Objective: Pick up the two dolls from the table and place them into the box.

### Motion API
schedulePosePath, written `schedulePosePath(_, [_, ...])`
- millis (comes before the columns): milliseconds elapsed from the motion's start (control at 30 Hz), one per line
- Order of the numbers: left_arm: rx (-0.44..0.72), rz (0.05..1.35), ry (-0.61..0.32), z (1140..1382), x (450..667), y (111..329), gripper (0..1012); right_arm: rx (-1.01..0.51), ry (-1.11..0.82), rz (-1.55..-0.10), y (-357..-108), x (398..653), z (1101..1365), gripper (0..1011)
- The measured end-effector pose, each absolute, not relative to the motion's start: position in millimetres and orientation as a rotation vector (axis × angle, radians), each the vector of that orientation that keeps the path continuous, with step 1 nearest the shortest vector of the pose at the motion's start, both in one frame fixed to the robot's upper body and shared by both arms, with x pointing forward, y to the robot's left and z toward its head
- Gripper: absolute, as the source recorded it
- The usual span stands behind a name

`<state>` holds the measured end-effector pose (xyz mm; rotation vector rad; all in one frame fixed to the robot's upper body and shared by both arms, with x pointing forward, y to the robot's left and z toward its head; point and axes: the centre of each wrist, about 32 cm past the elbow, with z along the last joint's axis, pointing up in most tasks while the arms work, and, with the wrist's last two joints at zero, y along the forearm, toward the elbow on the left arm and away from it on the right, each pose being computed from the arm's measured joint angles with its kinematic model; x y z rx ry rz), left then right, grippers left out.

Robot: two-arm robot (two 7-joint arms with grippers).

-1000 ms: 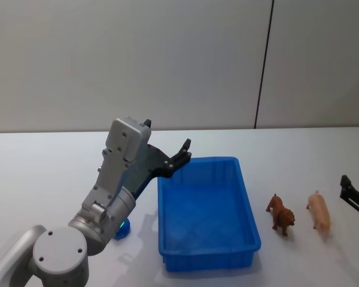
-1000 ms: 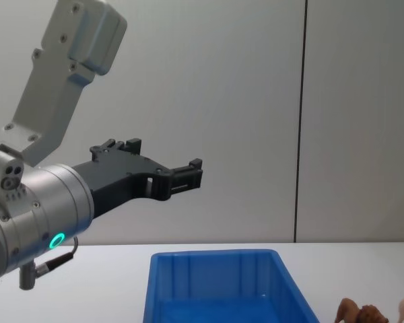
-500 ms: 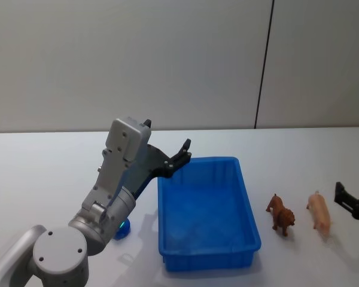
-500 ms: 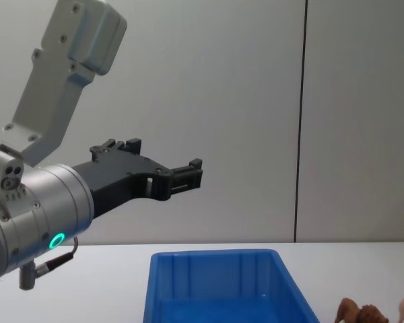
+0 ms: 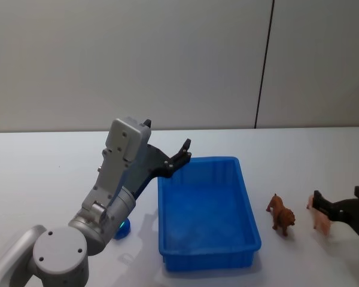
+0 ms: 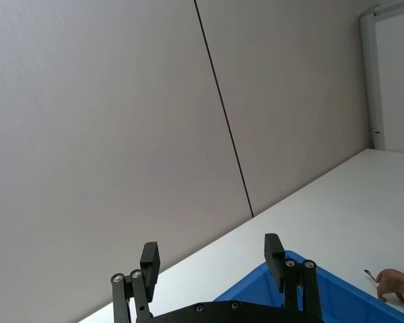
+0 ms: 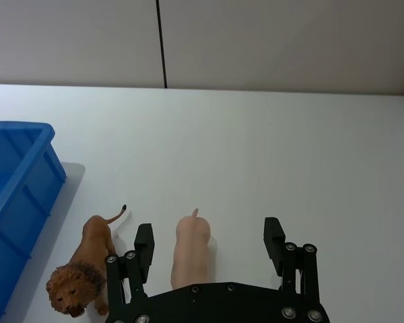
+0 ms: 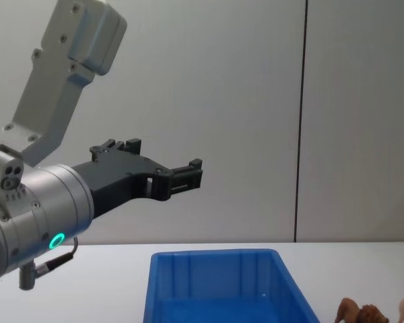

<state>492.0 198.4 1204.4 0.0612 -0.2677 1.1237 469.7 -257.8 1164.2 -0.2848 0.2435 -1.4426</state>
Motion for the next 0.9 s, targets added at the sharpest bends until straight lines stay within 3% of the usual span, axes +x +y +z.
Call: schedulePosePath(900, [0.061, 1.124, -0.268, 1204.4, 492.0, 198.4, 1000, -0.367, 0.364, -1.473, -232.5, 505.6, 1148.8, 1001])
